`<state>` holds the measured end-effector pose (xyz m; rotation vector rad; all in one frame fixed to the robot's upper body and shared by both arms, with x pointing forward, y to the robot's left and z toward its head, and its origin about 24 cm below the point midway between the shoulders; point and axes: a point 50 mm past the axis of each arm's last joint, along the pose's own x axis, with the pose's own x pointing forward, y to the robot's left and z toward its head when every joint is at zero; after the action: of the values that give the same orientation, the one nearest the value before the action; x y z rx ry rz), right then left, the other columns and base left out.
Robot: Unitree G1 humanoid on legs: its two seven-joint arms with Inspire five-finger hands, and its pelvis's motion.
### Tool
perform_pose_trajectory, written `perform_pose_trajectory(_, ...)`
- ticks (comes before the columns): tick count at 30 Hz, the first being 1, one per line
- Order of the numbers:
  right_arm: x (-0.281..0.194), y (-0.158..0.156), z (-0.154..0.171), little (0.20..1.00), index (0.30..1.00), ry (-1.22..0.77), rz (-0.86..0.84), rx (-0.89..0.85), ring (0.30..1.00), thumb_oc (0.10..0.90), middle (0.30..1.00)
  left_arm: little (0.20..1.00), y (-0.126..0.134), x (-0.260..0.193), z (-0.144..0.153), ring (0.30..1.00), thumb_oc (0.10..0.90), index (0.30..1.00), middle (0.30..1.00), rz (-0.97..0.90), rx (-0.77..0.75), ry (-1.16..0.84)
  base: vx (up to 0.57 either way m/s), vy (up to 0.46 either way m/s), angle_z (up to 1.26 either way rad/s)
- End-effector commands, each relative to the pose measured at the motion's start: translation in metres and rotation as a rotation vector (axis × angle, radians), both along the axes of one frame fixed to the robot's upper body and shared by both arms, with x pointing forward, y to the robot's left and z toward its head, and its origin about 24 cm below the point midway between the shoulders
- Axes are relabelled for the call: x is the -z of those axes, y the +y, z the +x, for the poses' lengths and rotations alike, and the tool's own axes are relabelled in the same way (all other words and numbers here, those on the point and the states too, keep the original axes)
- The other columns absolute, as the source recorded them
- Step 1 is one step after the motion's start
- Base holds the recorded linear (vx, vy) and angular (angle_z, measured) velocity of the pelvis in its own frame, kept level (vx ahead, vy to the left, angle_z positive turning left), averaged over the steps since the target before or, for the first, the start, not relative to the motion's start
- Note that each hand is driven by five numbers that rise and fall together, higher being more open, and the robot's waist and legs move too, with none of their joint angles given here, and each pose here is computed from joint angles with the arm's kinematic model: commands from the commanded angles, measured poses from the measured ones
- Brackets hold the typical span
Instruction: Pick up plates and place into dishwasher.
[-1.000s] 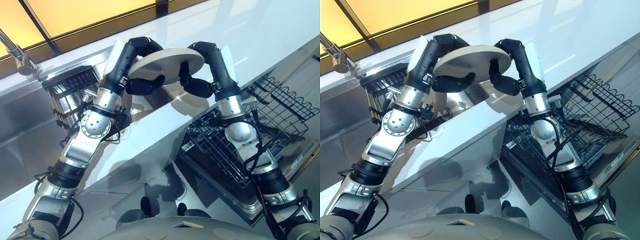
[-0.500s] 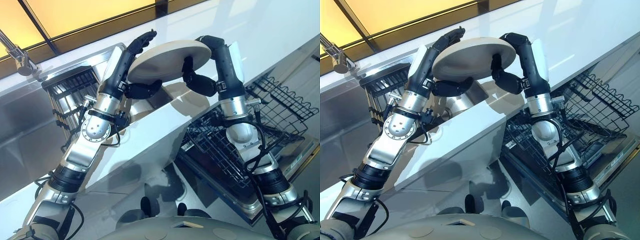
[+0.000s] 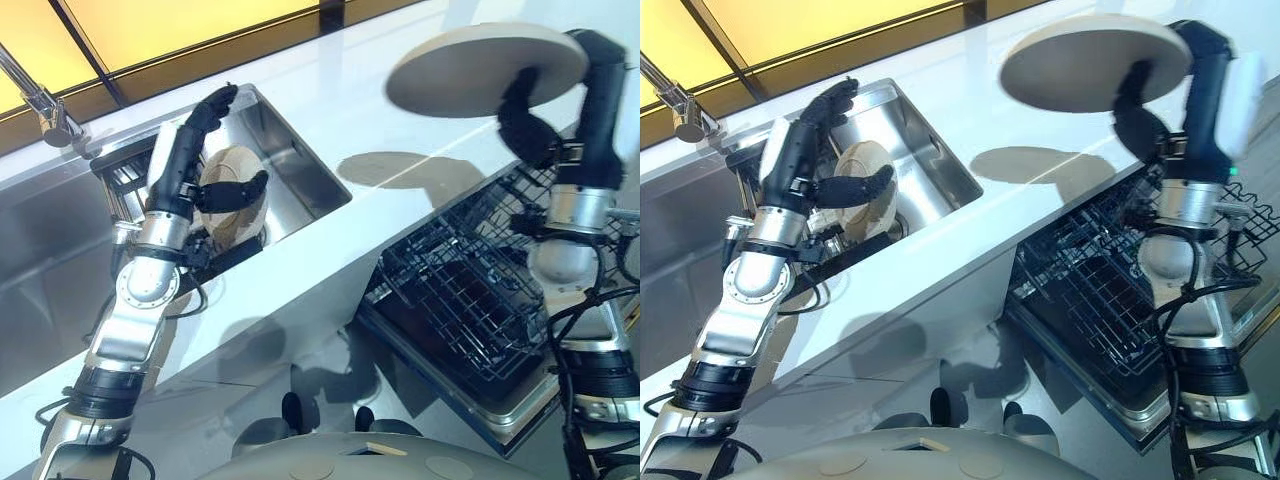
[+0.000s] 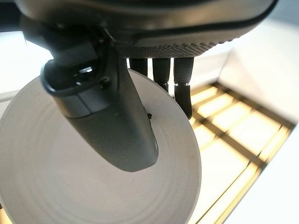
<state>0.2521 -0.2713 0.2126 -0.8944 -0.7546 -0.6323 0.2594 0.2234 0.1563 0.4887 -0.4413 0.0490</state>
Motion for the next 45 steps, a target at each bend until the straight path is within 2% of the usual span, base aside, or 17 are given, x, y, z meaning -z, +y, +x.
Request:
perform_pose_trajectory(1,-0.049,-0.024,-0.023,0.2,0.3,-0.26,-0.11,0.176,0.3,0.1,0.3,0.9,0.023,-0.043,-0.011,0.9,0.8,0.9,0.9,0.027,-0.058,-0.246,0.01,0.01,0.05)
perform_pose_trajectory(6,-0.047,-0.069,-0.041,0.2,0.3,-0.221,-0.095,0.431,0.3,0.1,0.3,0.9,0.052,-0.045,-0.018,0.9,0.8,0.9,0.9,0.061,-0.196,-0.239,0.0,0.009,0.04)
perform_pose_trajectory(8,-0.038,-0.096,-0.05,0.2,0.3,-0.129,-0.02,0.56,0.3,0.1,0.3,0.9,0.068,-0.044,-0.021,0.9,0.8,0.9,0.9,0.096,-0.276,-0.209,0.0,0.003,0.02)
perform_pose_trajectory(13,-0.013,-0.126,-0.061,0.2,0.3,0.029,0.077,0.671,0.3,0.1,0.3,0.9,0.092,-0.04,-0.025,0.9,0.8,0.9,0.9,0.16,-0.427,-0.185,-0.01,0.008,-0.04)
perform_pose_trajectory(17,0.018,-0.143,-0.069,0.2,0.3,0.184,0.156,0.738,0.3,0.1,0.3,0.9,0.112,-0.028,-0.027,0.9,0.8,0.9,0.9,0.139,-0.513,-0.113,0.0,0.007,-0.09)
perform_pose_trajectory(23,0.058,-0.149,-0.072,0.2,0.3,0.367,0.231,0.765,0.3,0.1,0.3,0.9,0.116,-0.02,-0.026,0.9,0.8,0.9,0.9,0.147,-0.537,-0.071,0.01,0.007,-0.13)
perform_pose_trajectory(31,0.098,-0.14,-0.057,0.2,0.3,0.605,0.267,0.711,0.3,0.1,0.3,0.9,0.114,-0.023,-0.023,0.9,0.8,0.9,0.9,0.142,-0.539,-0.076,0.01,-0.002,-0.02)
perform_pose_trajectory(41,0.087,-0.145,-0.028,0.2,0.3,0.69,0.247,0.72,0.3,0.1,0.3,0.9,0.104,-0.027,-0.012,0.9,0.8,0.9,0.9,0.189,-0.478,-0.048,0.05,-0.021,0.09)
perform_pose_trajectory(45,0.091,-0.15,-0.021,0.2,0.3,0.785,0.219,0.763,0.3,0.1,0.3,0.9,0.099,-0.026,-0.009,0.9,0.8,0.9,0.9,0.192,-0.452,-0.035,0.07,-0.008,0.13)
